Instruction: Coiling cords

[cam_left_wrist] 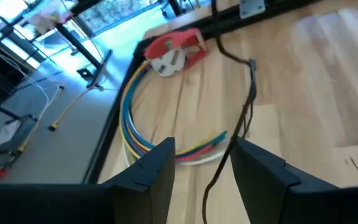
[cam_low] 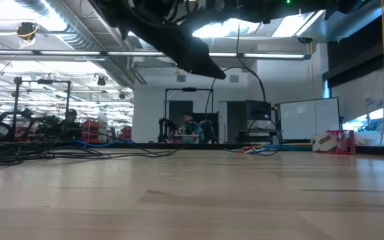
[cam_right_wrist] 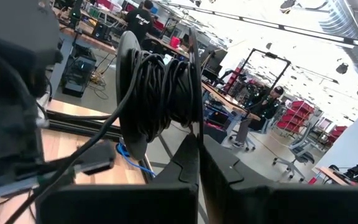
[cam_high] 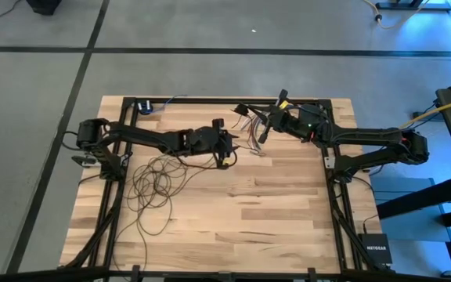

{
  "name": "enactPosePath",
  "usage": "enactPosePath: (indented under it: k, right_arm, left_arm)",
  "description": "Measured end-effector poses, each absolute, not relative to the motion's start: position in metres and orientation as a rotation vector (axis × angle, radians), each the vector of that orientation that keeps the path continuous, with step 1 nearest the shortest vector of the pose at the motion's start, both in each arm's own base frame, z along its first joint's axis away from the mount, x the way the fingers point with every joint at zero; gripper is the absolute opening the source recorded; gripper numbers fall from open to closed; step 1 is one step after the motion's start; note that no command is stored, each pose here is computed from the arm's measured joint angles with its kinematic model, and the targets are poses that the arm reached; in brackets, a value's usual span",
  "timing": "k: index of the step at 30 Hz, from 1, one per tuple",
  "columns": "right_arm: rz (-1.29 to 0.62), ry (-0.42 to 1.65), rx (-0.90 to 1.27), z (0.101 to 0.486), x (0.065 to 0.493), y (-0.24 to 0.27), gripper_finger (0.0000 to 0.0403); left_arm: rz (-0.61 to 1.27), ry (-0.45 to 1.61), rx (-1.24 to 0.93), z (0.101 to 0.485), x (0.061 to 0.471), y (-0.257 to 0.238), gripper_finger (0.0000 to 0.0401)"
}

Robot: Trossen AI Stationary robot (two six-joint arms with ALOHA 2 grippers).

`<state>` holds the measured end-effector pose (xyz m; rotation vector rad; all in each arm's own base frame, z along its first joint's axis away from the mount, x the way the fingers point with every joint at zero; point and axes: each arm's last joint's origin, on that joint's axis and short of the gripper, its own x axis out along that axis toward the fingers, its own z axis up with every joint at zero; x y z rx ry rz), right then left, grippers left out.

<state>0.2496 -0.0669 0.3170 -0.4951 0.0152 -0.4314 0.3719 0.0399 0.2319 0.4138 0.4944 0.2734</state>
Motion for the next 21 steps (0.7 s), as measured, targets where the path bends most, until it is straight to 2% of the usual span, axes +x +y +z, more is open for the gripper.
enactPosePath:
  k: [5,12,16,21]
  right_arm:
    - [-0.432,0.011,-0.495,0.317,0.25,-0.067,0.0003]
    - [-0.43,0.021,-0.495,0.316,0.25,-0.067,0.0003]
    - [-0.44,0.022,-0.5,0.317,0.25,-0.067,0.0003]
    - [-0.505,0.047,-0.54,0.317,0.249,-0.069,0.0003]
  left_arm:
    - [0.247,0.501,0.433,0.226,0.375,0.036,0.0122]
    - [0.238,0.526,0.443,0.221,0.376,0.035,0.0013]
    - [0.22,0.624,0.431,0.212,0.371,0.034,0.0012]
    - [0.198,0.844,0.36,0.195,0.357,0.03,0.0003]
